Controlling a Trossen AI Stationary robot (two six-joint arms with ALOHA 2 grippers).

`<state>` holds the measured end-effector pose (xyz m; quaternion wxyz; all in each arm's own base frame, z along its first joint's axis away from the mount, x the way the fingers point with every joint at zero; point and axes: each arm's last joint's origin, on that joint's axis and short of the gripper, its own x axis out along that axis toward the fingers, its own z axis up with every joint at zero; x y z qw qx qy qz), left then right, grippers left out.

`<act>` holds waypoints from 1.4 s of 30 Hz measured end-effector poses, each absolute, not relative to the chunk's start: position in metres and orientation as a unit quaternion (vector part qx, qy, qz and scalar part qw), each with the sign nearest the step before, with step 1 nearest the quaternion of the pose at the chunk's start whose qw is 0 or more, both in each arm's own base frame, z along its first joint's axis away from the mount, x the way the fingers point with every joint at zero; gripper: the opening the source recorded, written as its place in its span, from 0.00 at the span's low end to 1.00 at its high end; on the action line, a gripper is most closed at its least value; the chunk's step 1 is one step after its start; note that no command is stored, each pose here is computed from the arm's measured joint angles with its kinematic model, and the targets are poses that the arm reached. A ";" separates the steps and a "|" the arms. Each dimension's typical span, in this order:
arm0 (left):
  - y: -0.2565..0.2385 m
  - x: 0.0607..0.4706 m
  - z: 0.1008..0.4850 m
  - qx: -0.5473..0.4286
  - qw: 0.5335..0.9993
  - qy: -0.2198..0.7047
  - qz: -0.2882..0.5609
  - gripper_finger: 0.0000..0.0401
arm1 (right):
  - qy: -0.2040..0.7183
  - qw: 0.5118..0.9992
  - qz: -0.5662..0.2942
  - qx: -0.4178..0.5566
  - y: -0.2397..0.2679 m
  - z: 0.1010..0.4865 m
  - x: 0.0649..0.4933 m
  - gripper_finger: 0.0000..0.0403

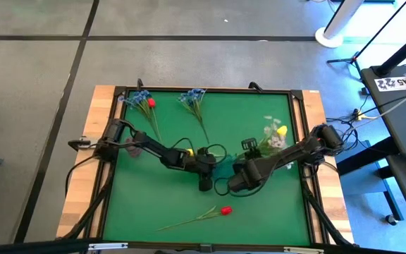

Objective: Sort flowers into vase by color
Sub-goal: Adjust the blue vase

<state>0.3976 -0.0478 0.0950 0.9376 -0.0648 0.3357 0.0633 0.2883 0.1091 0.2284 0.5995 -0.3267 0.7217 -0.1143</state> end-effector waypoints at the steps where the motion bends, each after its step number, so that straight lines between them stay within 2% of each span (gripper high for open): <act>1: -0.047 0.399 0.096 -0.071 0.937 0.337 0.063 0.13 | 0.726 0.586 -0.119 -0.340 0.110 0.227 0.291 0.05; 5: -0.046 0.402 0.099 -0.083 0.931 0.349 0.069 0.13 | 0.724 0.562 -0.116 -0.382 0.111 0.224 0.299 0.06; 11: -0.045 0.402 0.099 -0.119 0.921 0.361 0.087 0.13 | 0.683 0.554 -0.135 -0.457 0.113 0.228 0.306 0.05; 15: -0.037 0.403 0.099 -0.155 0.915 0.361 0.095 0.13 | 0.653 0.517 -0.117 -0.541 0.116 0.230 0.307 0.05; 21: -0.019 0.404 0.099 -0.201 0.905 0.360 0.101 0.13 | 0.606 0.426 -0.099 -0.664 0.126 0.217 0.315 0.05; 30: -0.013 0.404 0.099 -0.179 0.909 0.359 0.115 0.13 | 0.517 0.272 -0.100 -0.805 0.156 0.186 0.319 0.05; 35: -0.013 0.403 0.101 -0.147 0.913 0.366 0.102 0.13 | 0.487 0.258 -0.089 -0.830 0.178 0.181 0.309 0.06; 42: -0.012 0.396 0.123 -0.116 0.917 0.361 0.123 0.13 | 0.448 0.253 -0.080 -0.854 0.203 0.180 0.295 0.13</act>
